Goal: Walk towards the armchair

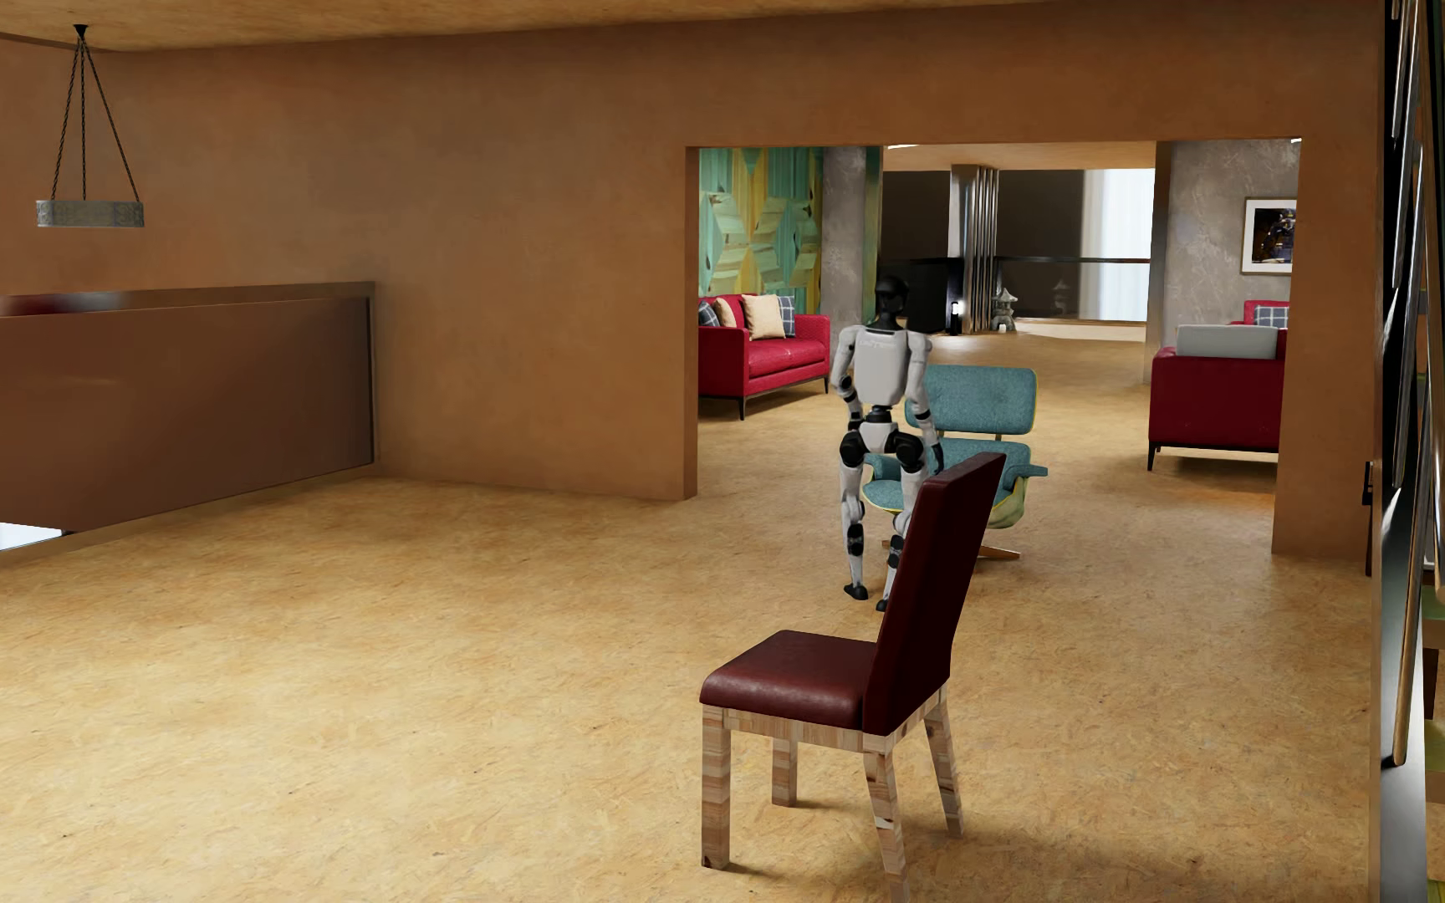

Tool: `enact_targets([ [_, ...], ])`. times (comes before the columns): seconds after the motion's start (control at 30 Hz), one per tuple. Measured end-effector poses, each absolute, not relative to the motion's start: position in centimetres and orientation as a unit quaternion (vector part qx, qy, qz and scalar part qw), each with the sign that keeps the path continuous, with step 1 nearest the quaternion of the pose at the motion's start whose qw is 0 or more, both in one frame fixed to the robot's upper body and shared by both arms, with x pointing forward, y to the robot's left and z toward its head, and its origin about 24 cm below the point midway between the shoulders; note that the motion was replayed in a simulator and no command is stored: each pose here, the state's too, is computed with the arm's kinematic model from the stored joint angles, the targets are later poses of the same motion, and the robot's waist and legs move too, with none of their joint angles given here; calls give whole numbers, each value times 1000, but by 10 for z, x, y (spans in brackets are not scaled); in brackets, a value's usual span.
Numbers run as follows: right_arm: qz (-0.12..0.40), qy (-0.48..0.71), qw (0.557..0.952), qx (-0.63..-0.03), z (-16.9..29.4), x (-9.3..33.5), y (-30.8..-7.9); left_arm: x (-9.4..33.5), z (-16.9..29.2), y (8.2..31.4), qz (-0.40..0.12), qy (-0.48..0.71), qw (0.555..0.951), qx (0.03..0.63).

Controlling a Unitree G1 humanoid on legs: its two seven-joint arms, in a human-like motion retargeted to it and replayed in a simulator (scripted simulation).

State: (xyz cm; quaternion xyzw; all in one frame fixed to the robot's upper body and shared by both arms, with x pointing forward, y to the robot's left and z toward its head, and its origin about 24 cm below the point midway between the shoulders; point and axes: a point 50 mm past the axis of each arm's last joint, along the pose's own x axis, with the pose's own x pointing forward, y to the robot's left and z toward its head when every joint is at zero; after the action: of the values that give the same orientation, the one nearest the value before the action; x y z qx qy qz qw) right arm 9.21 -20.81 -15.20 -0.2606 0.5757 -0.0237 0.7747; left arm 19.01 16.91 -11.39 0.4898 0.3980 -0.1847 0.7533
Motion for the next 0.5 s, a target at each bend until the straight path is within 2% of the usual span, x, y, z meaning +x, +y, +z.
enact_targets([
  [0.13, -29, 594, 761, -259, -155, 75, -215, 144, -142, 179, -230, 499, 693, 466],
  [0.23, -44, 597, 764, -242, -154, 73, -214, 109, -154, 192, -239, 551, 653, 462],
  [0.37, -33, 594, 766, -243, -156, 71, -207, 73, -160, 202, -195, 590, 650, 438],
  [0.5, 2, 582, 768, -267, -157, 82, -200, 67, -161, 195, -204, 595, 655, 418],
])
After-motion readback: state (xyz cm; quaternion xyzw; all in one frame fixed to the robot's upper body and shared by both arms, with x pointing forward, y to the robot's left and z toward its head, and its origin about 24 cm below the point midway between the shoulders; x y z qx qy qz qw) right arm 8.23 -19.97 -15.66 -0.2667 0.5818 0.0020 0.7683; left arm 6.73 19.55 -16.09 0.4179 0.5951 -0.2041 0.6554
